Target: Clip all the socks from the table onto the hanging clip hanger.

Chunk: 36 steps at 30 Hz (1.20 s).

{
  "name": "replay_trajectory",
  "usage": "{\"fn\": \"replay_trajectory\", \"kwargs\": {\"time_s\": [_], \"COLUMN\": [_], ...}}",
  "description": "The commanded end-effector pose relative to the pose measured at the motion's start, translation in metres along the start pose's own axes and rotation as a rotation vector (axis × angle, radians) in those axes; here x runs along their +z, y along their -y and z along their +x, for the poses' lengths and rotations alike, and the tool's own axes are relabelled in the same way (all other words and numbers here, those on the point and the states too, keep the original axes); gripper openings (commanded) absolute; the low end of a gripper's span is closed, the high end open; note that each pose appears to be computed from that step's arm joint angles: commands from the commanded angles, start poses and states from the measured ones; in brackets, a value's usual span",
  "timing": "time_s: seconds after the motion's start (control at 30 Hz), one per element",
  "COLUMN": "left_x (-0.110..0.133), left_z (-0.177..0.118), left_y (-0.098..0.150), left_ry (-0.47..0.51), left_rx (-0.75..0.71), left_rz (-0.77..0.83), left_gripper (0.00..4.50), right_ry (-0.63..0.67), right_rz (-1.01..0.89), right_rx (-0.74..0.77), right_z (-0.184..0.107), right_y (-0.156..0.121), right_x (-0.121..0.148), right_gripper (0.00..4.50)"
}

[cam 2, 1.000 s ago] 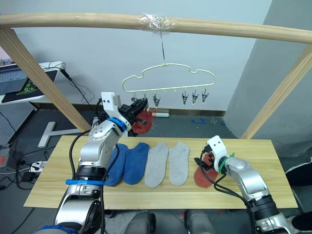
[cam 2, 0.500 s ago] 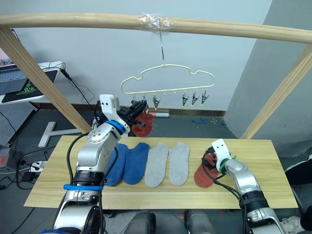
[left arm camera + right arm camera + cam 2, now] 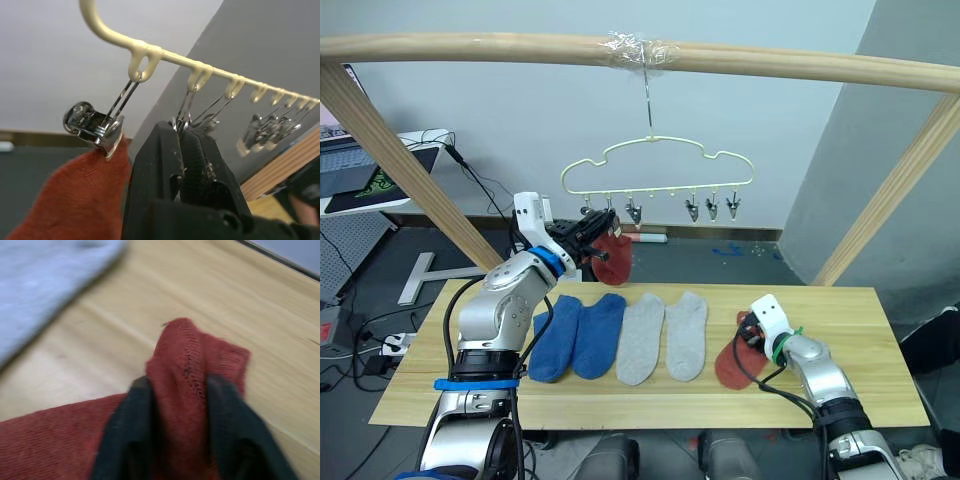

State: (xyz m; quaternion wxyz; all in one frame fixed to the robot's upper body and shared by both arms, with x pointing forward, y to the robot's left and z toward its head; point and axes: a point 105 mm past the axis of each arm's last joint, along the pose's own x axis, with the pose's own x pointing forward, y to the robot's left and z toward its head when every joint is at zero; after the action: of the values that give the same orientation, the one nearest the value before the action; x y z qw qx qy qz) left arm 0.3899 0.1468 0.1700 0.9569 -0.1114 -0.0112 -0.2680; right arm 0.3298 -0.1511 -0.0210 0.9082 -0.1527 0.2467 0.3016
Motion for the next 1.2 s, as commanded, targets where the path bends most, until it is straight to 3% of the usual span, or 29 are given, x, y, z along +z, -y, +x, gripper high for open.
{"fn": "replay_trajectory", "kwargs": {"time_s": [0.03,0.07,0.37,0.6,1.2], "left_x": [0.009,0.01,0.027,0.032,0.029], "left_z": [-0.009,-0.012,-0.035,-0.038,-0.035], "left_y": [0.001,0.001,0.004,0.008,0.014], "left_ry": [0.005,-0.005,-0.012,-0.003,0.0], "left_rx": [-0.033,-0.048,-0.162,-0.176,-0.178], "left_rz": [-0.12,-0.176,-0.48,-0.519,-0.514], "left_gripper": [0.04,0.04,0.04,0.04,0.04], "right_ry": [0.117,0.149,0.43,0.58,0.674], "right_rz": [-0.138,-0.169,-0.381,-0.425,-0.405], "right_rx": [0.084,0.114,0.296,0.284,0.283], "right_z": [-0.003,-0.004,-0.021,-0.025,-0.021], "right_y": [-0.014,-0.021,-0.076,-0.095,-0.113], "right_x": [0.036,0.046,0.14,0.196,0.238], "right_gripper": [0.24,0.02,0.02,0.02,0.02]}}
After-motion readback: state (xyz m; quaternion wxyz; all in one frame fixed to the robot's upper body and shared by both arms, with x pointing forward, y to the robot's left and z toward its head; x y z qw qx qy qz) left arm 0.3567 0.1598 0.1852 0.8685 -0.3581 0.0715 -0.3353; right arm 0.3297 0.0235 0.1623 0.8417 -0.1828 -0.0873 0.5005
